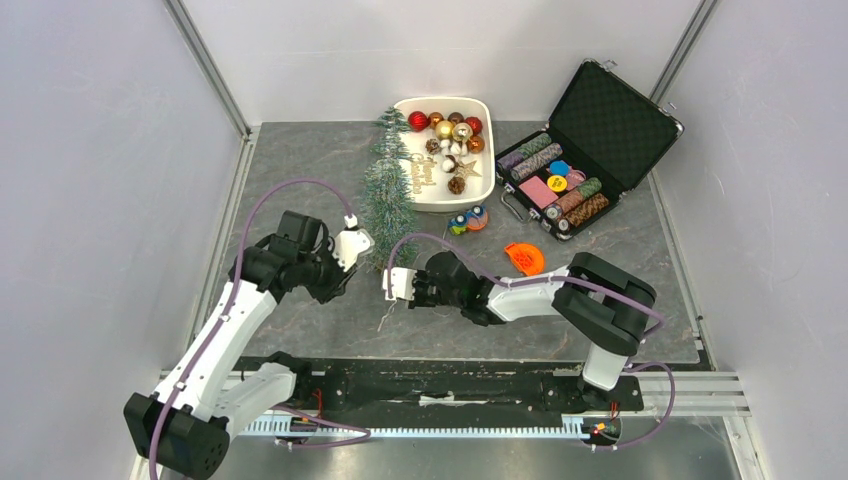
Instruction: Decorate the small christmas tree
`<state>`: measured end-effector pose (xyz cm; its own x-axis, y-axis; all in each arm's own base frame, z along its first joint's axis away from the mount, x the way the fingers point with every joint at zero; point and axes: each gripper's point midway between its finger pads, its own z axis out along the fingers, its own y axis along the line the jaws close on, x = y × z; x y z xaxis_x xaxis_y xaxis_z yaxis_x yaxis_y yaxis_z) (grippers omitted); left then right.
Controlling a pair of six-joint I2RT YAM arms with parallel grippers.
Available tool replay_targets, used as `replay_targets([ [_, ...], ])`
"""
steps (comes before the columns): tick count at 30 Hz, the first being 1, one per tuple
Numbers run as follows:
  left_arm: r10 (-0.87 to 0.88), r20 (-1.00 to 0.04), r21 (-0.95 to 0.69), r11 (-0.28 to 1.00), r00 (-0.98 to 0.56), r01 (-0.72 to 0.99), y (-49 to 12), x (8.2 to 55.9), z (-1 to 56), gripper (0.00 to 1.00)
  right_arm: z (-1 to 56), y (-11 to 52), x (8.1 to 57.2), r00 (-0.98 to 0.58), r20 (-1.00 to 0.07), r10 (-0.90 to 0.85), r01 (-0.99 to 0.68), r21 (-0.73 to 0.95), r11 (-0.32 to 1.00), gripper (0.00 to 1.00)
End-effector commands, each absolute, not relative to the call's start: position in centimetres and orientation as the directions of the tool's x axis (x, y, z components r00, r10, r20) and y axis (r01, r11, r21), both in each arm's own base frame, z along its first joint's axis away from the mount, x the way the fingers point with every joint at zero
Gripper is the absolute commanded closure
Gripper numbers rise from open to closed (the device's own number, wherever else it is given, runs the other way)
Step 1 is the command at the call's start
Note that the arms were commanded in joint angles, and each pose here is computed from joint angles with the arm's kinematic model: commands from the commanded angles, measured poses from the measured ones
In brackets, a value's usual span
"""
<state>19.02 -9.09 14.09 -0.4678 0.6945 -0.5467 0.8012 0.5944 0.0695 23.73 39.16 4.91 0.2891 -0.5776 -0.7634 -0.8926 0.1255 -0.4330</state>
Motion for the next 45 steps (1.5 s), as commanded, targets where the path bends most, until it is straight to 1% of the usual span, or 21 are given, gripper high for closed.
replay_targets([
  [1,0.673,-0.589,0.043,0.580,-0.448,0.814,-9.9,18.6,15.4,0.64,7.0,40.3,24.0,0.307,-0.775,-0.551,-0.891,-0.437,0.118,0.96],
  [2,0.673,-0.591,0.042,0.577,-0.446,0.815,-9.9,18.5,15.5,0.63,7.4,40.4,24.0,0.305,-0.777,-0.551,-0.894,-0.434,0.116,1.00],
  [3,0.674,-0.591,0.042,0.575,-0.444,0.817,-9.9,18.5,15.5,0.63,7.5,40.3,23.7,0.300,-0.774,-0.558,-0.897,-0.427,0.109,1.00],
  [7,0.673,-0.605,0.036,0.557,-0.425,0.830,-10.3,18.3,16.2,0.63,9.1,40.0,22.7,0.309,-0.772,-0.555,-0.899,-0.428,0.096,1.00],
  [10,0.667,-0.636,0.031,0.525,-0.389,0.851,-10.8,17.5,17.8,0.63,10.4,39.5,22.0,0.311,-0.771,-0.556,-0.901,-0.425,0.085,1.00],
  [13,0.656,-0.662,0.008,0.489,-0.362,0.872,-11.5,16.7,19.4,0.57,11.9,39.4,21.0,0.322,-0.787,-0.527,-0.910,-0.411,0.059,1.00],
  [19,0.609,-0.733,-0.038,0.409,-0.303,0.912,-13.5,16.0,22.2,0.55,14.6,39.5,19.6,0.349,-0.821,-0.453,-0.913,-0.407,0.035,1.00],
  [22,0.603,-0.745,-0.060,0.365,-0.285,0.929,-14.1,15.7,21.9,0.55,15.8,39.8,19.2,0.350,-0.837,-0.420,-0.917,-0.398,0.028,1.00],
  [25,0.588,-0.762,-0.056,0.357,-0.271,0.933,-14.6,16.1,21.3,0.54,18.2,40.4,17.9,0.363,-0.870,-0.333,-0.923,-0.384,-0.001,1.00],
  [28,0.555,-0.788,-0.099,0.312,-0.266,0.945,-15.8,16.2,20.9,0.52,20.4,40.8,17.1,0.376,-0.890,-0.259,-0.923,-0.386,-0.016,1.00],
  [31,0.523,-0.811,-0.131,0.276,-0.263,0.952,-16.9,16.6,20.5,0.43,22.1,41.1,16.9,0.374,-0.902,-0.216,-0.924,-0.382,-0.005,1.00],
  [36,0.478,-0.852,-0.100,0.252,-0.214,0.963,-18.0,17.9,20.0,0.43,23.8,40.9,16.5,0.381,-0.910,-0.166,-0.922,-0.388,0.010,1.00],
  [39,0.445,-0.872,-0.124,0.205,-0.205,0.971,-18.8,17.5,20.3,0.43,24.6,40.9,16.7,0.377,-0.913,-0.155,-0.923,-0.385,0.027,1.00],
  [43,0.410,-0.887,-0.145,0.188,-0.212,0.971,-19.5,17.4,20.1,0.44,25.3,41.0,16.3,0.383,-0.915,-0.125,-0.921,-0.388,0.017,1.00],
  [45,0.389,-0.897,-0.161,0.155,-0.210,0.975,-19.8,16.8,20.5,0.43,25.5,41.1,16.3,0.380,-0.917,-0.121,-0.923,-0.385,0.018,1.00],
])
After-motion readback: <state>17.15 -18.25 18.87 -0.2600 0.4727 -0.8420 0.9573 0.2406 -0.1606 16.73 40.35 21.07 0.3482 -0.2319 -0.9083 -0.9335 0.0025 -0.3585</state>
